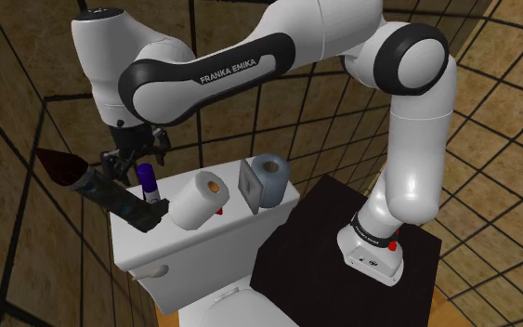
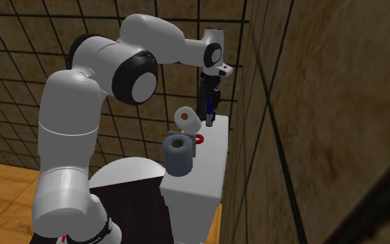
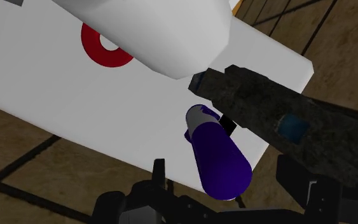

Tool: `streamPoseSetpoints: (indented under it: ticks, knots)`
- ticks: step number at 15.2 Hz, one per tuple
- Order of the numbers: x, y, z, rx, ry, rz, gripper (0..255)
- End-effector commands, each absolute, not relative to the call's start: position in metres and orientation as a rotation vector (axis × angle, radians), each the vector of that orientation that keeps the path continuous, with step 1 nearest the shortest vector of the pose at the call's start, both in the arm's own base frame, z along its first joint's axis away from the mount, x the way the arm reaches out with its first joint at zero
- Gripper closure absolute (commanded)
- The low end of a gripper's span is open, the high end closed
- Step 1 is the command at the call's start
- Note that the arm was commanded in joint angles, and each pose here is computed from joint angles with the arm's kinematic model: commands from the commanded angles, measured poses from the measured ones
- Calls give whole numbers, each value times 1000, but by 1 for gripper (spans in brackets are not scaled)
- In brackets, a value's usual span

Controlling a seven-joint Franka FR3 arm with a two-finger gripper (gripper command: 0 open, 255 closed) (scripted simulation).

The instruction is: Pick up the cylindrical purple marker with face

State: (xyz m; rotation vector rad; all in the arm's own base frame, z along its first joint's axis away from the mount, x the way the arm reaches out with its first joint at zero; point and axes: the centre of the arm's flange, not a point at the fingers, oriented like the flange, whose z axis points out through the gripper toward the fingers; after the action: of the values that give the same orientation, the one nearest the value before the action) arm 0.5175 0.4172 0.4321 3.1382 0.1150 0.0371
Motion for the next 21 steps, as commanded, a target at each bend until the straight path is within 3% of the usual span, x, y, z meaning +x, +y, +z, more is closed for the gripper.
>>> streamPoseSetpoints:
  ticks: [1,2,10,21]
  knots:
    - [515,418,416,3128,124,4,0]
    - [516,418,416,3128,124,4,255]
    - [517,423,413,3128,125,4,255]
    - [515,418,469,3128,124,4,255]
